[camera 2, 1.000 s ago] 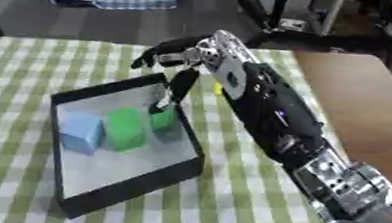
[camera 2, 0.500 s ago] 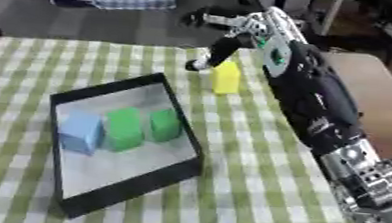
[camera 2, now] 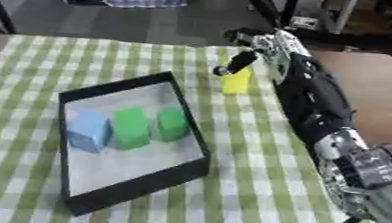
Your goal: Pick up objects on the table and place them in the box.
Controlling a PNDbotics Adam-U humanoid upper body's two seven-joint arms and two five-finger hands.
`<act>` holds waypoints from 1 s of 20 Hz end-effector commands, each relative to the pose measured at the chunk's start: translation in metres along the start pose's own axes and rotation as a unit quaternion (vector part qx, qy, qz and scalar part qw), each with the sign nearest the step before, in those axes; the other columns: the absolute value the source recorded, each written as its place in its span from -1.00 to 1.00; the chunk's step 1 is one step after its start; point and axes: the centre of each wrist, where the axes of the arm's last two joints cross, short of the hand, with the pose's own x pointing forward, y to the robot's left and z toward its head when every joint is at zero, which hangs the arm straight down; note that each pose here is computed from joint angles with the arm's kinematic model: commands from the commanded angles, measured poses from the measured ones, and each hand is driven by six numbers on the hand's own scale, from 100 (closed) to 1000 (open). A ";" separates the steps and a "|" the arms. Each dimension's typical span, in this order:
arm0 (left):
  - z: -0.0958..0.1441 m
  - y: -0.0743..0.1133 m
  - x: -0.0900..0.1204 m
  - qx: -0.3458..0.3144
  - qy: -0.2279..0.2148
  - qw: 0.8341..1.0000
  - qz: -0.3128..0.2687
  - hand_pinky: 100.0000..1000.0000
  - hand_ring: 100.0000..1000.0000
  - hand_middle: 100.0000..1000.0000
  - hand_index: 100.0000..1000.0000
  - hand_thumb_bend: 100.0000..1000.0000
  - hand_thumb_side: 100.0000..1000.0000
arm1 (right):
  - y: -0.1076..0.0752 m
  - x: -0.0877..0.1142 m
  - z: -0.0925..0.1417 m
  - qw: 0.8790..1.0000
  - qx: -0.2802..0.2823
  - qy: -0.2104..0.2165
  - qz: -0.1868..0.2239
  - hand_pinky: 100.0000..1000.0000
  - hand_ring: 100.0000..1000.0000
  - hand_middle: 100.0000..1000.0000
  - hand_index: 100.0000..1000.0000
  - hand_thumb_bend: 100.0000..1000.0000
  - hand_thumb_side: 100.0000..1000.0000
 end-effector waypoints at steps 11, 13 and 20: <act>-0.006 0.005 0.009 0.000 -0.020 1.000 -0.004 0.37 0.29 0.33 0.76 0.24 0.58 | 0.005 -0.010 -0.002 0.998 0.015 0.055 0.010 0.81 0.87 0.80 0.98 -0.20 -0.27; -0.006 0.005 0.009 0.001 -0.019 1.000 -0.004 0.37 0.29 0.33 0.76 0.24 0.58 | 0.008 -0.012 -0.002 0.998 0.021 0.064 0.014 0.77 0.82 0.78 0.96 -0.29 -0.34; -0.005 0.005 0.009 0.001 -0.018 1.000 -0.003 0.37 0.29 0.32 0.76 0.24 0.59 | 0.008 -0.016 0.000 0.997 -0.009 0.075 0.015 0.12 0.02 0.16 0.37 -1.00 -0.91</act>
